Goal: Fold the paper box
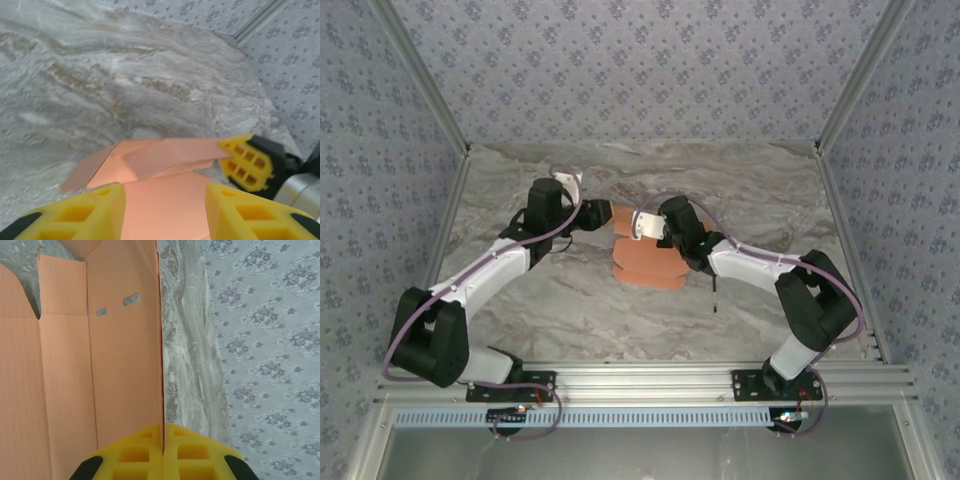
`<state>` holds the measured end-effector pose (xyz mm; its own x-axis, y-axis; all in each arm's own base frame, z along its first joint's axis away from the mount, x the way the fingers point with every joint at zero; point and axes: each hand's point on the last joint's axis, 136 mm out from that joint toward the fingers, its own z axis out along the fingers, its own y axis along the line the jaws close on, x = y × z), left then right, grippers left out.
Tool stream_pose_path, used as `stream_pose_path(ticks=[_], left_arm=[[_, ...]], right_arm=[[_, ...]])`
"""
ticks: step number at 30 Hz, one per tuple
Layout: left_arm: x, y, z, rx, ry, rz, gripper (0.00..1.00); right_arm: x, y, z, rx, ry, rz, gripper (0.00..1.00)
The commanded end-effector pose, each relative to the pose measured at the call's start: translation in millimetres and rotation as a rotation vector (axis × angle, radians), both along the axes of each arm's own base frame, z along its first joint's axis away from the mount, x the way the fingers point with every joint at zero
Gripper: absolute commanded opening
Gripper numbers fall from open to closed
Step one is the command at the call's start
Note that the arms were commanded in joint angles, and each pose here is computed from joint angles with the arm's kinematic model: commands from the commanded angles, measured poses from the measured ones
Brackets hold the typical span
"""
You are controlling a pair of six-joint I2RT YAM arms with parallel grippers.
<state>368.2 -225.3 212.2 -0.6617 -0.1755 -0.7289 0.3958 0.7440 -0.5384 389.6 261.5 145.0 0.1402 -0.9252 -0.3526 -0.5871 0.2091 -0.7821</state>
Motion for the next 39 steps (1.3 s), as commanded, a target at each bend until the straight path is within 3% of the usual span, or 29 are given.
stream_pose_path(ticks=[1, 13, 24, 39], left_arm=[[6, -9, 11, -0.007, 0.007, -0.026, 0.45], [9, -52, -5, -0.023, 0.086, -0.146, 0.39], [11, -64, -27, -0.020, 0.141, -0.154, 0.38], [9, -74, -14, -0.216, 0.179, -0.134, 0.43]], right_arm=[[-8, 2, 14, 0.078, 0.053, -0.006, 0.04], [-13, -1, 21, 0.100, 0.056, -0.024, 0.03], [-12, -3, 32, 0.132, 0.028, -0.048, 0.02], [-3, -2, 29, 0.143, 0.020, -0.102, 0.01]])
